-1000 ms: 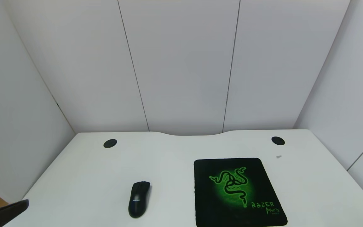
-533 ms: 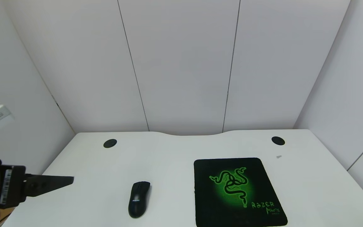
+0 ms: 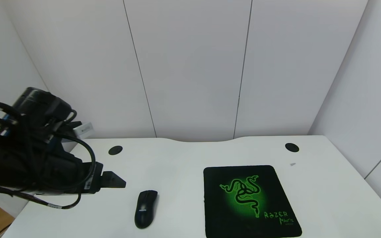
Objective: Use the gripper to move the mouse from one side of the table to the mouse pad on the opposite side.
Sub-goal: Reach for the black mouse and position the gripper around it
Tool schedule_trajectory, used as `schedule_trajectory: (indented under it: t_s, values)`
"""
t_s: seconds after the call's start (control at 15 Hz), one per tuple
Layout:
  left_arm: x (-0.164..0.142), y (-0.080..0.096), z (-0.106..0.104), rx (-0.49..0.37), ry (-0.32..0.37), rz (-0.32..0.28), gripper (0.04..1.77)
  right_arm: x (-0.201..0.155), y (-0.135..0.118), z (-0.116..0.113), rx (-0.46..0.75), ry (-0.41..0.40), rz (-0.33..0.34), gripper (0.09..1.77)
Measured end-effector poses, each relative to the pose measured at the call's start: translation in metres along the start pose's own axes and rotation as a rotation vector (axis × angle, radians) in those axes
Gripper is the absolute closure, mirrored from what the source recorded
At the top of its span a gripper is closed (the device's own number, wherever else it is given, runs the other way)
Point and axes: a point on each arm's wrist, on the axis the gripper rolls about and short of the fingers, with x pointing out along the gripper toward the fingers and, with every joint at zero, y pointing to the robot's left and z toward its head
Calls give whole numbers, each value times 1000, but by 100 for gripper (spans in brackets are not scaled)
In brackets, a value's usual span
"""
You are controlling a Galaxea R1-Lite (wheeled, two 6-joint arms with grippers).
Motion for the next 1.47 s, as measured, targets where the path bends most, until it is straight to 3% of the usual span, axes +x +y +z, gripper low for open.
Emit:
schedule_trajectory:
  t_s: [0.2,0.47,0.73,0.93,1.07,1.47]
  values:
    - [32,-10,6,6,76,7,9,0,0,0,0,0,0,15]
    - [73,-19,9,30,120,74,9,0,0,0,0,0,0,15]
    - [111,-22,10,25,158,101,9,0,0,0,0,0,0,15]
    - [136,-26,10,6,138,120,9,0,0,0,0,0,0,15]
    - [150,-26,5,10,156,150,9,0,0,0,0,0,0,15]
    - [174,-33,-3,-18,186,159,9,0,0,0,0,0,0,15]
